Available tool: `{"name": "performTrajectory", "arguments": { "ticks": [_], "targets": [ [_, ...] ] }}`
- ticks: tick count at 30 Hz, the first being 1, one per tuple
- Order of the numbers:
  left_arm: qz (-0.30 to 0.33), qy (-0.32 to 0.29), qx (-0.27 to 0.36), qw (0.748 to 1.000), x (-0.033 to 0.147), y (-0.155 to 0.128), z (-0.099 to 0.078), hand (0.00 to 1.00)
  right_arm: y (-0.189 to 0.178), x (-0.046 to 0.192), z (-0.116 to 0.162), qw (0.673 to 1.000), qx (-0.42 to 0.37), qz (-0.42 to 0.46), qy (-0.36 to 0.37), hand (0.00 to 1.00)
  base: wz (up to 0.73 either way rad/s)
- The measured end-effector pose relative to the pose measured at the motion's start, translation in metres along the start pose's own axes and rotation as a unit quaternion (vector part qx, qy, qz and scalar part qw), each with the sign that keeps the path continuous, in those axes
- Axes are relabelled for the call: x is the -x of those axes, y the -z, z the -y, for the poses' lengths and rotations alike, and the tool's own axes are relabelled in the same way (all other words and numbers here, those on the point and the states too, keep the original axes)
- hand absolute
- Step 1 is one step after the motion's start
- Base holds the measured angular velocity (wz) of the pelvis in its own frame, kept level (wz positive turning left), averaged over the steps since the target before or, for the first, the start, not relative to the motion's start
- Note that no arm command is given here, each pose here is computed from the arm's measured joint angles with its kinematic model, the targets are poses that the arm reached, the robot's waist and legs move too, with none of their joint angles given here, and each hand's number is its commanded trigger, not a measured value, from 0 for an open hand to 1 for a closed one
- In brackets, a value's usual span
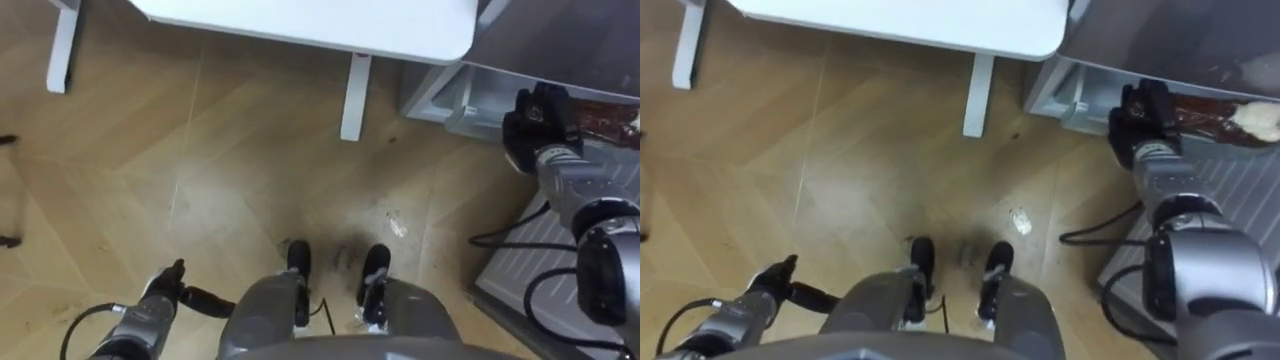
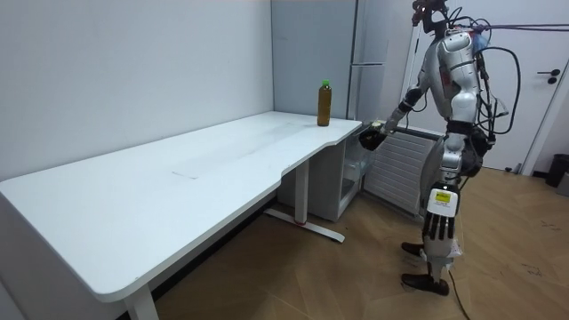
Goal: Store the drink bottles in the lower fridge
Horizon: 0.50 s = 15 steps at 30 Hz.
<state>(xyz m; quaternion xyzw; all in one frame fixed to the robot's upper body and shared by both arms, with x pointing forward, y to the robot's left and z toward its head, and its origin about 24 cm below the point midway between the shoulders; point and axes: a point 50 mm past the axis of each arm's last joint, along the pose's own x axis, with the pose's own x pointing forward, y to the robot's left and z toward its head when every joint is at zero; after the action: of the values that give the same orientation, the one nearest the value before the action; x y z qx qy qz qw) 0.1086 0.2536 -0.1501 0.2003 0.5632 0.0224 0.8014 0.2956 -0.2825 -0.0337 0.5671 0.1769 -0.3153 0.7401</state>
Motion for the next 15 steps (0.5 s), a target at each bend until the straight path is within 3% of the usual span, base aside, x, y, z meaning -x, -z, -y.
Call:
{"name": "performTrajectory", "arguments": {
  "ticks": [3, 12, 14, 15],
  "targets": [
    [0.002, -0.001, -0.003, 1.000, 0.000, -0.002, -0.001, 0.00, -0.008, -0.001, -0.024, 1.000, -0.018, 0.011, -0.015, 1.00, 0.03],
    [-0.018, 0.000, -0.005, 1.000, 0.000, 0.004, 0.000, 0.00, -0.017, 0.000, -0.039, 0.999, -0.034, 0.021, -0.008, 1.00, 0.07],
    [-0.018, 0.000, -0.006, 1.000, 0.000, 0.004, 0.001, 0.00, -0.018, 0.000, -0.048, 0.999, -0.034, 0.022, -0.020, 0.56, 0.00],
    [-0.017, -0.001, -0.006, 1.000, 0.000, 0.004, 0.002, 0.00, -0.018, 0.001, -0.050, 0.999, -0.033, 0.023, -0.021, 0.00, 0.04]
  ]
}}
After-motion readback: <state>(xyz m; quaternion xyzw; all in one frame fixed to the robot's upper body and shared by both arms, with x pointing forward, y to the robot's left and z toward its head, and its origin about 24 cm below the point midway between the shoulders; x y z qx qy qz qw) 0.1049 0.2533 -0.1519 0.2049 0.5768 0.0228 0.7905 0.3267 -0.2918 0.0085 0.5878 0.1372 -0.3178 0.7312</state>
